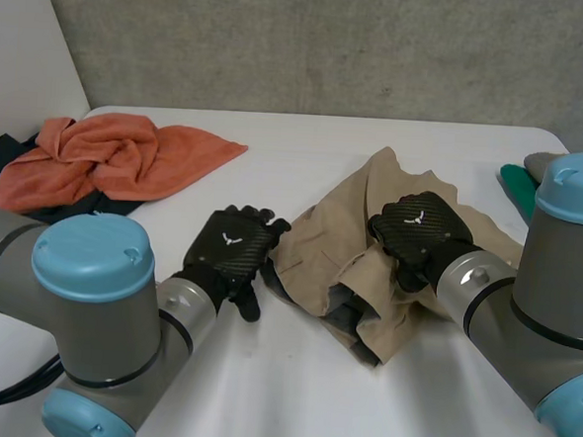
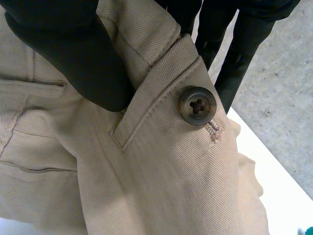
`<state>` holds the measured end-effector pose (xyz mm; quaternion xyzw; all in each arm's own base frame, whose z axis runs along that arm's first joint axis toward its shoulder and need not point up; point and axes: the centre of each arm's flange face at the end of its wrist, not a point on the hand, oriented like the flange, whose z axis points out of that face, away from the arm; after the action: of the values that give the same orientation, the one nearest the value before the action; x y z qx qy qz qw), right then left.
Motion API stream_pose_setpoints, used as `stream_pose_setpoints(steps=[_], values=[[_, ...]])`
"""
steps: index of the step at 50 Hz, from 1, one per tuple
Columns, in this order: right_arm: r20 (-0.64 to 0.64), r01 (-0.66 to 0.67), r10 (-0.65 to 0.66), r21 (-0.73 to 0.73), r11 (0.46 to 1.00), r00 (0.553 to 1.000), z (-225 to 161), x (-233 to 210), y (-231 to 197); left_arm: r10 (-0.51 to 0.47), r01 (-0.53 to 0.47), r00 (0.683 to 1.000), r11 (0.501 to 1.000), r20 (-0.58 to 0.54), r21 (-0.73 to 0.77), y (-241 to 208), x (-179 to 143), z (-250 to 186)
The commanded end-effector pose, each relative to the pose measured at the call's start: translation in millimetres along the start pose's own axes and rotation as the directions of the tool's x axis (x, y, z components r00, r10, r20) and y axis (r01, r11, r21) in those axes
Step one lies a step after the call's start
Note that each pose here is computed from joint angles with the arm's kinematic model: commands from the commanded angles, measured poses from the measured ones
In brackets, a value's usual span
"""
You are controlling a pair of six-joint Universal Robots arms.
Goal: Fold the laundry.
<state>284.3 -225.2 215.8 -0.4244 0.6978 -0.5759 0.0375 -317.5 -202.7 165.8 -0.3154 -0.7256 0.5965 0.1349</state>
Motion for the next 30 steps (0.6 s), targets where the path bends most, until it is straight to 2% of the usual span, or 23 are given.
stream_pose_setpoints(steps=[1,7,14,25,30], values=[[0.004,-0.002,0.002,0.073,0.997,1.0,-5.4,-1.8,-17.5,0.018,-0.018,1.0,1.0,0.025,-0.015,8.9,-8.0,10.3],[0.084,-0.002,-0.014,0.188,0.982,0.996,-29.6,-20.2,-48.6,0.029,-0.029,0.998,1.0,0.064,0.001,11.0,-20.8,30.2],[0.156,-0.026,-0.004,0.191,0.981,0.988,-56.2,-36.1,-59.9,0.024,-0.024,0.998,1.0,0.06,-0.004,13.9,-21.1,45.5],[0.142,-0.069,0.036,0.234,0.97,0.989,-65.9,-30.8,-68.0,0.047,-0.046,0.999,0.994,0.011,-0.099,42.7,-3.4,56.8],[0.133,-0.077,0.045,0.25,0.965,0.99,-71.1,-29.3,-69.1,0.059,-0.049,0.989,0.996,0.138,-0.072,27.7,-29.8,64.7]])
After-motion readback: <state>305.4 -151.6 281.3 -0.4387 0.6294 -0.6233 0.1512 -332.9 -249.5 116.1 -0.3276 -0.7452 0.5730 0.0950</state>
